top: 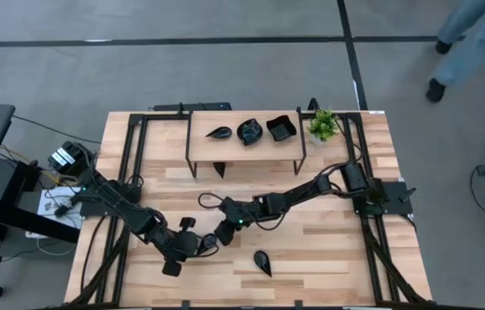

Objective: Pick & Place Mini shaped plates
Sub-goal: Stack the black drop shaped plate on the black drop shaped plate on the shelf

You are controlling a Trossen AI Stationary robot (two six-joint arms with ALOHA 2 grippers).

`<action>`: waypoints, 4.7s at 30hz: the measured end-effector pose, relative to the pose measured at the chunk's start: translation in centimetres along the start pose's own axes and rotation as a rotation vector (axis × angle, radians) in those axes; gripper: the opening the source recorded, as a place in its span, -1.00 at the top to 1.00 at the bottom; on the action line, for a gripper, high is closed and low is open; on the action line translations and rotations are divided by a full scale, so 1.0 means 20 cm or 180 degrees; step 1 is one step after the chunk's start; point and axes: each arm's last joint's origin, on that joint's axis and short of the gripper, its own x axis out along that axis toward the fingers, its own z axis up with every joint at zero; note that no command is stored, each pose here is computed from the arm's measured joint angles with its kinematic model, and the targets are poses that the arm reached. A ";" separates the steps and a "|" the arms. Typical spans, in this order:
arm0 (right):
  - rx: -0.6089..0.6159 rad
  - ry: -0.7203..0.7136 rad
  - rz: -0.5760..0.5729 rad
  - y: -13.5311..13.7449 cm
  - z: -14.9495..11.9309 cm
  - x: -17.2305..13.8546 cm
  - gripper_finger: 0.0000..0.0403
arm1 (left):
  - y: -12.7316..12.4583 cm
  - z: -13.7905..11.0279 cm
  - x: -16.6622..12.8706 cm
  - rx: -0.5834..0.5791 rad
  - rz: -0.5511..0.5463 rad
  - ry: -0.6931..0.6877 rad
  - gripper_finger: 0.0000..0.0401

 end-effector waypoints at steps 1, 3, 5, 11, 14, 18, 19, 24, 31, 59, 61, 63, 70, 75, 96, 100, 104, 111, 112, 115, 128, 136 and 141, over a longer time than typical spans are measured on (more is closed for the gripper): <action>0.0000 0.0024 0.0021 0.00 0.00 0.00 0.29 | 0.00 0.00 0.00 -0.0025 -0.0024 0.0009 0.44; -0.0042 0.0060 0.0044 0.00 0.00 0.00 0.29 | -0.01 0.00 -0.02 -0.0108 -0.0097 0.0005 0.44; -0.0110 0.0094 0.0074 0.00 0.00 0.00 0.31 | -0.01 0.01 -0.04 -0.0224 -0.0126 -0.0043 0.44; -0.0245 0.0087 0.0122 0.00 0.01 0.00 0.36 | 0.00 0.04 -0.13 -0.0518 -0.0131 -0.0226 0.44; -0.0361 0.0226 0.0251 0.00 0.01 -0.01 0.37 | 0.00 0.06 -0.17 -0.0552 -0.0186 -0.0345 0.44; -0.0547 0.0364 0.0364 0.02 0.02 -0.03 0.38 | -0.04 0.12 -0.20 -0.0685 -0.0274 -0.0437 0.44; -0.0645 0.0358 0.0366 0.03 0.03 -0.05 0.38 | -0.05 0.14 -0.20 -0.0735 -0.0296 -0.0454 0.44; -0.1233 0.0386 0.0064 0.10 0.05 -0.20 0.38 | -0.10 0.20 -0.15 -0.1118 -0.0305 -0.0368 0.44; -0.2091 0.0646 -0.0736 0.15 0.04 -0.48 0.38 | -0.08 0.19 -0.08 -0.2263 -0.0056 -0.0191 0.44; -0.2468 0.0550 -0.1678 0.23 -0.05 -0.74 0.38 | -0.13 0.33 0.02 -0.2874 -0.0341 -0.0119 0.43; -0.2446 0.0537 -0.1669 0.23 -0.06 -0.74 0.38 | -0.13 0.34 0.02 -0.2886 -0.0321 -0.0188 0.39; -0.2415 0.0523 -0.1664 0.24 -0.06 -0.74 0.38 | -0.13 0.34 0.02 -0.2887 -0.0319 -0.0193 0.32; -0.2383 0.0546 -0.1692 0.23 -0.06 -0.74 0.38 | -0.12 0.28 0.03 -0.2950 -0.0389 0.0417 0.09; -0.2435 0.0743 -0.1825 0.20 -0.08 -0.76 0.38 | -0.16 0.31 -0.08 -0.2503 -0.0748 0.0351 0.12; -0.2875 -0.0158 -0.0756 0.22 -0.21 -1.46 0.38 | 0.36 0.55 -0.45 -0.2716 -0.0925 -0.0911 0.13; -0.2621 -0.0651 -0.0225 0.15 -0.28 -1.66 0.38 | 0.41 0.59 -0.47 -0.2703 -0.0690 -0.1408 0.13; -0.2416 -0.0942 0.0168 0.07 -0.32 -1.76 0.38 | 0.43 0.65 -0.51 -0.2936 -0.0478 -0.2037 0.12; -0.2310 -0.1029 0.0447 0.00 -0.38 -1.83 0.38 | 0.46 0.67 -0.54 -0.2856 -0.0332 -0.2335 0.13; -0.2313 -0.1033 0.0473 -0.01 -0.39 -1.83 0.38 | 0.46 0.67 -0.54 -0.2844 -0.0308 -0.2244 0.13; -0.2334 -0.1005 0.0497 -0.01 -0.40 -1.84 0.38 | 0.43 0.70 -0.59 -0.2790 -0.0157 -0.1863 0.12; -0.2371 -0.0831 0.0430 -0.02 -0.42 -1.82 0.38 | 0.31 0.77 -0.51 -0.2707 0.1231 0.0539 0.13; -0.2349 -0.0798 0.0415 -0.02 -0.42 -1.81 0.38 | 0.26 0.80 -0.30 -0.2627 0.1189 0.0557 0.12; -0.2361 -0.0778 0.0394 -0.02 -0.43 -1.81 0.38 | 0.22 0.84 -0.29 -0.2666 0.0964 0.0273 0.13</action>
